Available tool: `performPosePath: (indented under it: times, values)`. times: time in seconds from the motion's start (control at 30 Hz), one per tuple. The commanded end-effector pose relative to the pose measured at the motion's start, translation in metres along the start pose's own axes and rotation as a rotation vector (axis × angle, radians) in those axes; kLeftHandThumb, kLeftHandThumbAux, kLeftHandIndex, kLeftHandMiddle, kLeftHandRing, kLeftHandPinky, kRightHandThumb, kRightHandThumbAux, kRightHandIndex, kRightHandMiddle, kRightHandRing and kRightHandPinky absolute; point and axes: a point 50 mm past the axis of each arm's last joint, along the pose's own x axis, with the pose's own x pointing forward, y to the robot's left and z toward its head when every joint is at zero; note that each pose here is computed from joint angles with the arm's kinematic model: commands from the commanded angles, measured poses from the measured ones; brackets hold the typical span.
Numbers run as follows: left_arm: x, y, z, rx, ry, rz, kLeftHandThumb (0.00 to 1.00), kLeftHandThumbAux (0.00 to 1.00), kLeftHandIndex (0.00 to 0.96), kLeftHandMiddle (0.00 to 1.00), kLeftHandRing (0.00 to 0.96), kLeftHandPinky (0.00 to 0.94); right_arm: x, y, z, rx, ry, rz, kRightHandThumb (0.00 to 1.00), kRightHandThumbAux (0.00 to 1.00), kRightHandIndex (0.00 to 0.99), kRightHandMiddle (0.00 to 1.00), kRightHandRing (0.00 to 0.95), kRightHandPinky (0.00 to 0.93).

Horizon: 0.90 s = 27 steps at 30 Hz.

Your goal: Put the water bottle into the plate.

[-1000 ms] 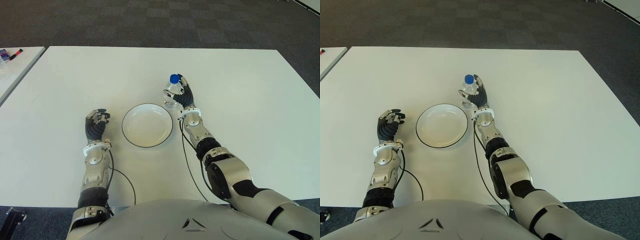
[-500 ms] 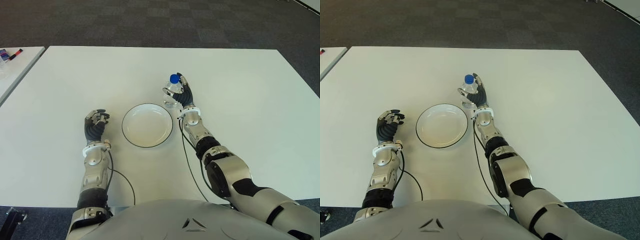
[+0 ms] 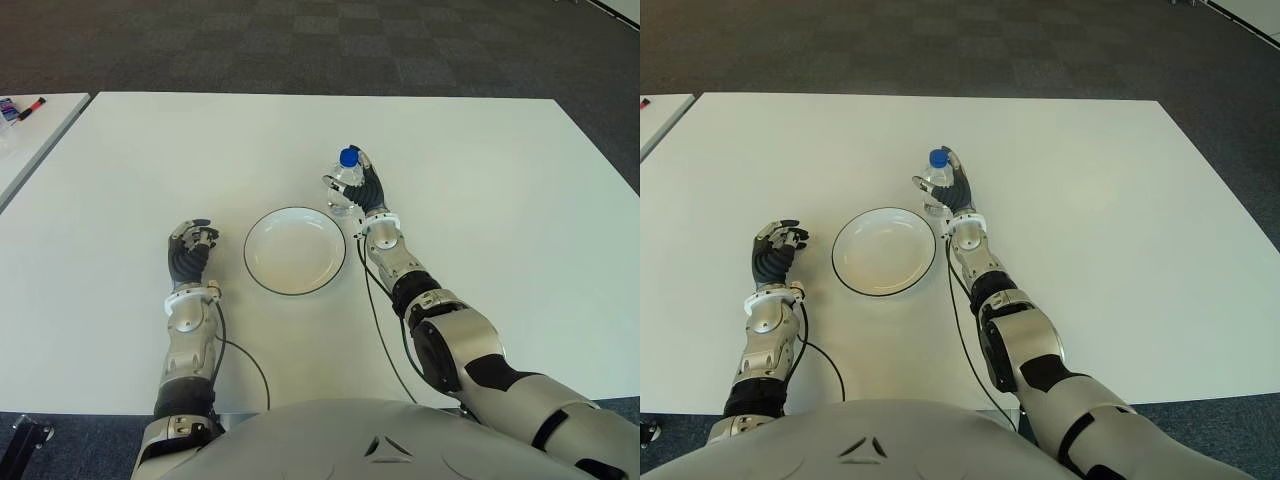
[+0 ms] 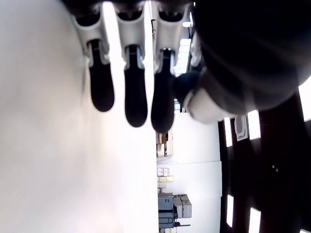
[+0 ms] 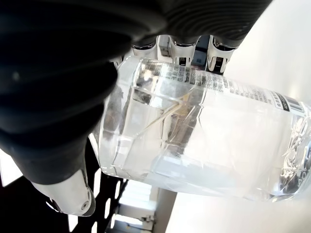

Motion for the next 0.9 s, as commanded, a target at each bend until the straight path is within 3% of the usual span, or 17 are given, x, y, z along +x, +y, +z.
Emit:
performPosePath:
  times: [0.03, 0.23, 0.43, 0.9]
  values:
    - [-0.0085, 0.0044, -0.0213, 0.024, 0.106, -0.007, 0.686, 0.72, 0.425, 0.544, 0.523, 0.498, 0.0025, -0.0008, 0.0017, -0.003, 0.0, 0.005, 0.0, 0.737, 0.0, 0.0, 0.015, 0.087]
    - [-0.0073, 0.005, -0.0221, 0.017, 0.119, -0.006, 0.684, 0.72, 0.423, 0.54, 0.509, 0.458, 0.0025, -0.0015, 0.0004, -0.006, 0.008, 0.008, 0.0, 0.737, 0.0, 0.0, 0.019, 0.091]
    - [-0.0057, 0.0051, -0.0218, 0.016, 0.111, 0.003, 0.685, 0.72, 0.423, 0.545, 0.521, 0.494, 0.0024, -0.0019, -0.0001, -0.003, 0.011, 0.006, 0.0, 0.744, 0.0, 0.0, 0.022, 0.093]
    - [-0.0056, 0.005, -0.0226, 0.011, 0.128, 0.021, 0.683, 0.722, 0.42, 0.522, 0.487, 0.455, 0.0019, -0.003, -0.0021, 0.018, 0.02, 0.013, 0.0, 0.788, 0.0, 0.001, 0.032, 0.097]
